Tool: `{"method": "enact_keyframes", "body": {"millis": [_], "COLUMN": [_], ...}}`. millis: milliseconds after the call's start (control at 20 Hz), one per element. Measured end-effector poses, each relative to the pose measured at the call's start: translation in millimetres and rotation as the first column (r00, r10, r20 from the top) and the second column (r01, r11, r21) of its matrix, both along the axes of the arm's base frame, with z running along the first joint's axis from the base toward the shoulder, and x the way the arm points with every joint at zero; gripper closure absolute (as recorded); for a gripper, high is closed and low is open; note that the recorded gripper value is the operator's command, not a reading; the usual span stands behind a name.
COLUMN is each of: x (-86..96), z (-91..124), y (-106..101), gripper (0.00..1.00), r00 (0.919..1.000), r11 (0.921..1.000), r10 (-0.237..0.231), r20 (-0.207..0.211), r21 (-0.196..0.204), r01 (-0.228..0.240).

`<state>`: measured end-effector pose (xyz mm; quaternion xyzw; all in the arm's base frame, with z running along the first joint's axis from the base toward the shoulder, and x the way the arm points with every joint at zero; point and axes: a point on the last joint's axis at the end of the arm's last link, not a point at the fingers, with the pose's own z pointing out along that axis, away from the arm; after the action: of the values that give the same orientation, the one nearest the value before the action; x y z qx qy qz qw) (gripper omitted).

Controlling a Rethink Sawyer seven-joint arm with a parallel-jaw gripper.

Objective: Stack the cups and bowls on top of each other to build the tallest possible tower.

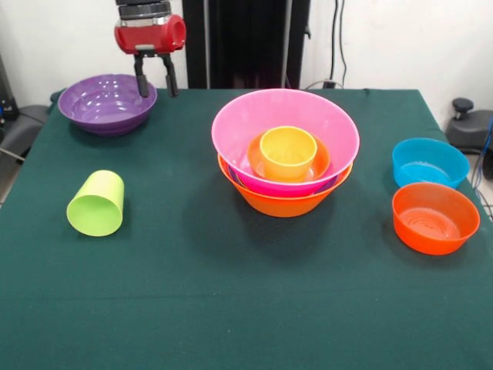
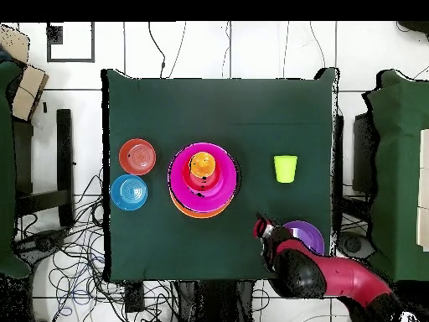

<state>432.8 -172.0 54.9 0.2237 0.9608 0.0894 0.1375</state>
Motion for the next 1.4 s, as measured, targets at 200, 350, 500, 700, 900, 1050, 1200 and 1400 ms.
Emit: {"method": "enact_keyframes", "body": {"millis": [200,350,500,700,900,1050,1200,1400], "x": [-14.8,-18.7,-20.6,-20.1,-12.8,-2.3,6.5,16.2], "z": [-12,-19,-32,-41,-49,-56,-60,-63], "y": [-13,-17,-21,-21,-17,-14,-10,-5], "gripper": [0.0,0.0,0.0,0.0,0.0,0.0,0.0,0.0], "r00": [0.9984,0.9972,0.9952,0.993,0.9902,0.9873,0.9856,0.9834], "r11": [0.999,0.9979,0.9957,0.9934,0.9909,0.9886,0.9862,0.9825], "r10": [0.032,0.046,0.071,0.089,0.107,0.123,0.136,0.154], "r20": [-0.047,-0.059,-0.067,-0.077,-0.089,-0.101,-0.1,-0.096], "r21": [-0.031,-0.042,-0.056,-0.066,-0.071,-0.075,-0.08,-0.091], "r01": [-0.033,-0.049,-0.074,-0.094,-0.114,-0.131,-0.145,-0.163]}}
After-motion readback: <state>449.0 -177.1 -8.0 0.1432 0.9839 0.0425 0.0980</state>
